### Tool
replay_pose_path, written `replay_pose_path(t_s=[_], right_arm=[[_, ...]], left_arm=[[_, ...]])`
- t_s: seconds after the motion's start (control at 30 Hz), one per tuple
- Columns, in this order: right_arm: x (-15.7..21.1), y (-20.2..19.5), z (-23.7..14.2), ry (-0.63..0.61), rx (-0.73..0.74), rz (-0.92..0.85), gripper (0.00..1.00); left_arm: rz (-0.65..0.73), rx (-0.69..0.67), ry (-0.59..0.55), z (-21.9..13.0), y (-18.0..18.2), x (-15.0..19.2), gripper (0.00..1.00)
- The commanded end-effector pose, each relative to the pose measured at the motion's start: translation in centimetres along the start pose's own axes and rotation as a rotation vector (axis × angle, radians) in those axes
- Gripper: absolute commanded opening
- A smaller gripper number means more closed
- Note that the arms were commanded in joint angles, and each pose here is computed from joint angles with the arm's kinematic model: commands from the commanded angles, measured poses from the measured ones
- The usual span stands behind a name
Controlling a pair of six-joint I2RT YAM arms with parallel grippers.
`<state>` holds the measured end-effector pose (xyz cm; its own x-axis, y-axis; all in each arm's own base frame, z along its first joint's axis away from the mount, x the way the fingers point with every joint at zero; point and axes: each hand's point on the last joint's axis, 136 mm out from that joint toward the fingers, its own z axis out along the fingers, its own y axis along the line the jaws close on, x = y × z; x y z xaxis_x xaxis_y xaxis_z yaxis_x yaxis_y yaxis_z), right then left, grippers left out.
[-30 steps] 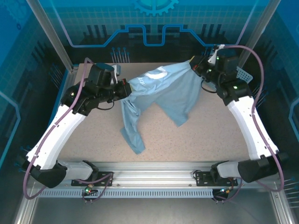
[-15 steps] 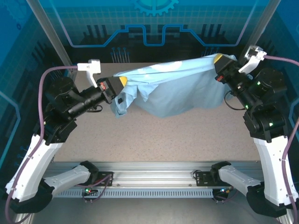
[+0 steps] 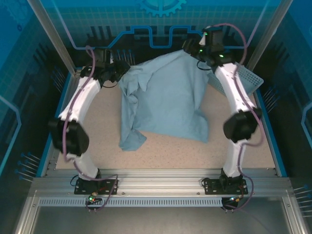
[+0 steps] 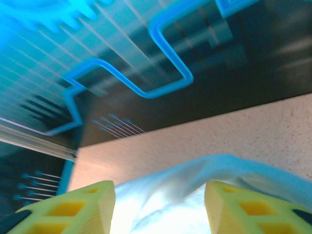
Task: Fold and stack the t-shirts
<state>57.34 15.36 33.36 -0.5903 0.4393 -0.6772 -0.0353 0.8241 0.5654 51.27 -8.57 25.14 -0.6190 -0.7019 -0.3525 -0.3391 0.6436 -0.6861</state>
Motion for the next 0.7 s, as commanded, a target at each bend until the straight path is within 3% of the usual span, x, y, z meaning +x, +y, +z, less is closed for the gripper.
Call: replay_pose_path(t_s=[0.0,0.07,0.13,0.3,0.43,0.53,0.67], right_arm=[[3.4,-1.6,0.8,0.180,0.073,-0.005,0.59],[5.1,-2.0,0.8,0.223,0.101,-0.014,0.61],[7.0,-2.3,-0.2,0.251,0.126,-0.014,0.61],[16.4,-6.0,-3.6,0.392,0.201,0.105,0.54],[24.6,-8.4,-7.8,0.549,0.280,0.149,0.50],[29.6,-10.7,-10.8,0.671,0.353,0.208,0.49],[33.6,-13.6,-13.4,0.764,0.407,0.275,0.50]], left_arm=[[-0.027,-0.074,0.075,0.3,2.4,0.0,0.54],[0.009,-0.164,0.070,-1.0,4.3,0.8,0.59],[0.023,-0.274,0.115,-2.5,7.2,3.2,0.58],[0.022,-0.539,0.332,-7.1,16.1,14.5,0.55],[-0.125,-0.664,0.426,-11.1,22.8,22.1,0.54],[-0.194,-0.683,0.442,-12.1,25.3,24.4,0.55],[-0.202,-0.703,0.488,-10.4,26.6,25.3,0.56]])
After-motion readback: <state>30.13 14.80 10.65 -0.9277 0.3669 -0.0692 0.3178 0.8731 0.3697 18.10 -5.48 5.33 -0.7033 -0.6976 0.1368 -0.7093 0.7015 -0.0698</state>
